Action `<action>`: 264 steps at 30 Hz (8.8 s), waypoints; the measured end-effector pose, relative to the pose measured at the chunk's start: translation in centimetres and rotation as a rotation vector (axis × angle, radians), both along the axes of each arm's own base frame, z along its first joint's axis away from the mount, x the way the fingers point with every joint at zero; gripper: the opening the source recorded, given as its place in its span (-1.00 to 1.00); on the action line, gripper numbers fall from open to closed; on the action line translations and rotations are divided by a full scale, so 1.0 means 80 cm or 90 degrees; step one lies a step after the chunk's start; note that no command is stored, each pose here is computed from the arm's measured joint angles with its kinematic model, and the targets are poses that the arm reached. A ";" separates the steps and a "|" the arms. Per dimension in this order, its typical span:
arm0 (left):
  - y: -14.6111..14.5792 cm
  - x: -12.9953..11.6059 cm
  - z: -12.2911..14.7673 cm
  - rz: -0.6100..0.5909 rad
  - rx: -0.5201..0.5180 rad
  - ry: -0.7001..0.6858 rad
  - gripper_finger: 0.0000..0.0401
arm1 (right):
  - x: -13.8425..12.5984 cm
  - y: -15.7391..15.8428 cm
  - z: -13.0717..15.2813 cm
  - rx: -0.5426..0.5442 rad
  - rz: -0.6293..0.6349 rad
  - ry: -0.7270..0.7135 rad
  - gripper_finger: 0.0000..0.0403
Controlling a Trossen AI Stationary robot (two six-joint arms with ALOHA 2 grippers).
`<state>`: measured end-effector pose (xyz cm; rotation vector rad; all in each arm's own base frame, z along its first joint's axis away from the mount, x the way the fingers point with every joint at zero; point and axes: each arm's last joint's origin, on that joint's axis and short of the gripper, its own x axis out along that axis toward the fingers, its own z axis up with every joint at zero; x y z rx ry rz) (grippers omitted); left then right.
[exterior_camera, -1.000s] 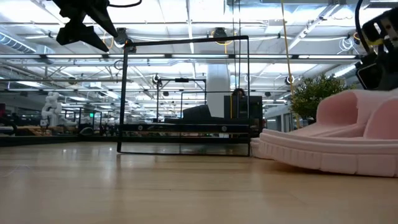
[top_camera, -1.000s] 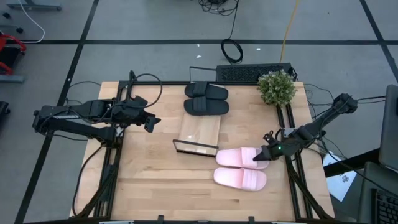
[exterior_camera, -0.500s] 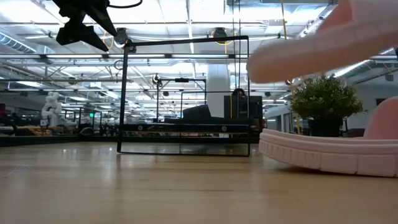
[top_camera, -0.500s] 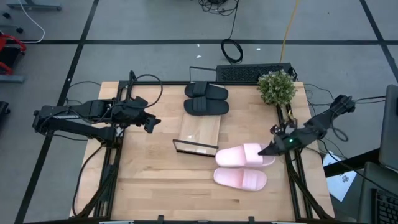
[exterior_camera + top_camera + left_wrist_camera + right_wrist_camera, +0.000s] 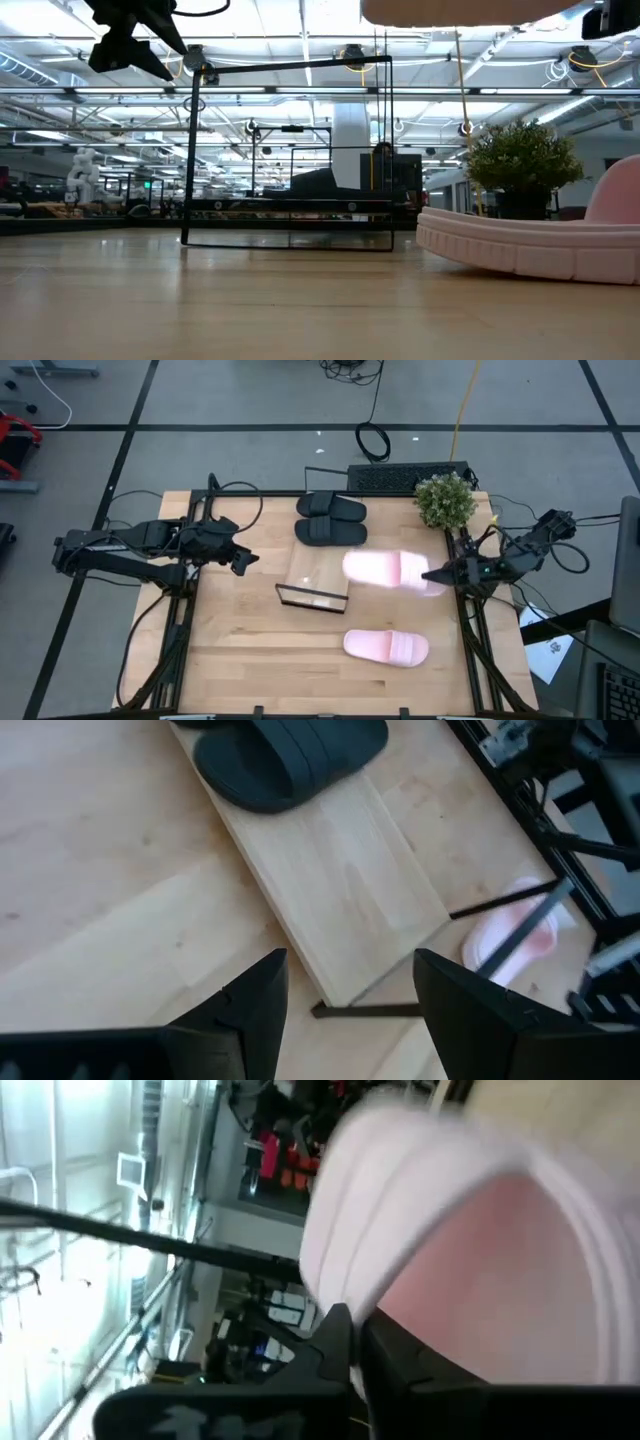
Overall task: Pick and place slides into the shelf
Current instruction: Put the top pink slides on the shelf, then adjust the shelf
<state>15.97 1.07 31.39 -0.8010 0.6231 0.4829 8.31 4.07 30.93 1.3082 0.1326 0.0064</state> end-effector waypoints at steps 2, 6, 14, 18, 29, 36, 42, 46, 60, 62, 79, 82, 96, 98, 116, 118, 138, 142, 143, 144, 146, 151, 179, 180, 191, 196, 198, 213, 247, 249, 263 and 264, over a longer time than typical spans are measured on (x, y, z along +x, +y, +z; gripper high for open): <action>-0.002 0.000 0.000 -0.003 -0.012 -0.002 0.04 | 0.002 0.001 0.003 -0.017 -0.005 -0.006 -1.00; -0.009 0.006 -0.004 -0.026 -0.037 0.010 0.04 | 0.012 0.004 0.001 -0.028 -0.034 0.007 -1.00; -0.029 0.019 -0.023 -0.109 -0.038 0.101 0.04 | 0.038 0.007 -0.004 -0.060 -0.074 0.032 -1.00; -0.034 0.016 -0.028 -0.114 -0.045 0.139 0.04 | 0.054 0.004 -0.006 -0.079 -0.093 0.037 -1.00; -0.037 0.013 -0.029 -0.105 -0.039 0.148 0.04 | 0.122 -0.019 -0.029 -0.122 -0.041 0.097 -1.00; -0.037 0.014 -0.029 -0.097 -0.028 0.146 0.04 | 0.164 -0.053 -0.055 -0.151 0.003 0.137 -1.00; -0.036 0.014 -0.029 -0.097 -0.024 0.143 0.04 | 0.194 -0.081 -0.074 -0.159 0.026 0.126 -1.00; -0.036 0.014 -0.029 -0.095 -0.025 0.141 0.04 | 0.209 -0.094 -0.090 -0.153 0.023 0.137 -1.00; -0.035 0.015 -0.028 -0.075 -0.007 0.133 0.04 | 0.242 -0.108 -0.134 -0.114 0.003 0.176 -1.00; -0.035 0.015 -0.028 -0.071 -0.004 0.133 0.04 | 0.244 -0.108 -0.141 -0.112 0.003 0.190 -1.00; -0.035 0.016 -0.027 -0.071 -0.003 0.129 0.04 | 0.248 -0.127 -0.170 -0.110 -0.018 0.255 -1.00; -0.035 0.016 -0.027 -0.071 -0.003 0.129 0.04 | 0.246 -0.132 -0.169 -0.112 -0.025 0.255 -1.00; -0.035 0.016 -0.027 -0.070 -0.003 0.129 0.04 | 0.239 -0.141 -0.177 -0.125 -0.024 0.302 -0.97; -0.035 0.016 -0.027 -0.070 -0.003 0.129 0.04 | 0.238 -0.143 -0.178 -0.124 -0.027 0.312 -0.97; -0.035 0.016 -0.027 -0.062 -0.011 0.127 0.04 | 0.229 -0.165 -0.182 -0.167 -0.040 0.333 -0.96; -0.035 0.017 -0.027 -0.062 -0.011 0.123 0.04 | 0.228 -0.165 -0.183 -0.165 -0.039 0.343 -0.96; -0.035 0.021 -0.024 -0.068 -0.007 0.095 0.04 | 0.230 -0.164 -0.180 -0.165 -0.019 0.313 -0.93; -0.035 0.021 -0.024 -0.069 -0.007 0.095 0.04 | 0.230 -0.164 -0.179 -0.164 -0.017 0.307 -0.80; -0.035 0.021 -0.024 -0.069 -0.007 0.095 0.04 | 0.230 -0.164 -0.179 -0.164 -0.017 0.308 -0.76; -0.035 0.021 -0.024 -0.071 -0.005 0.096 0.04 | 0.230 -0.165 -0.179 -0.163 -0.017 0.309 -0.71; -0.035 0.021 -0.024 -0.073 -0.003 0.096 0.04 | 0.230 -0.164 -0.180 -0.162 -0.017 0.310 -0.63; -0.035 0.021 -0.024 -0.073 -0.003 0.096 0.04 | 0.230 -0.165 -0.178 -0.159 -0.010 0.304 -0.45; -0.035 0.021 -0.024 -0.085 0.009 0.098 0.04 | 0.213 -0.165 -0.151 -0.146 0.043 0.263 -0.37; -0.035 0.021 -0.024 -0.086 0.009 0.098 0.04 | 0.214 -0.164 -0.151 -0.143 0.050 0.258 -0.37; -0.035 0.021 -0.024 -0.086 0.017 0.099 0.04 | 0.198 -0.153 -0.088 -0.246 0.091 0.071 -0.37; -0.034 0.021 -0.024 -0.080 0.027 0.099 0.04 | 0.187 -0.113 -0.055 -0.330 0.195 -0.041 -0.37; -0.034 0.021 -0.024 -0.078 0.030 0.099 0.04 | 0.181 -0.095 -0.053 -0.338 0.225 -0.030 -0.37; -0.033 0.021 -0.023 -0.064 0.034 0.097 0.04 | 0.166 0.003 -0.084 -0.312 0.339 0.158 -0.37; -0.033 0.021 -0.024 -0.098 0.067 0.105 0.04 | 0.237 0.047 -0.122 -0.322 0.192 0.063 -0.37; -0.033 0.021 -0.024 -0.101 0.069 0.105 0.04 | 0.237 0.047 -0.122 -0.325 0.177 0.067 -0.37; -0.033 0.021 -0.024 -0.102 0.070 0.106 0.04 | 0.234 0.042 -0.134 -0.331 0.141 0.141 -0.37; -0.033 0.021 -0.024 -0.102 0.070 0.106 0.04 | 0.234 0.042 -0.134 -0.333 0.137 0.144 -0.37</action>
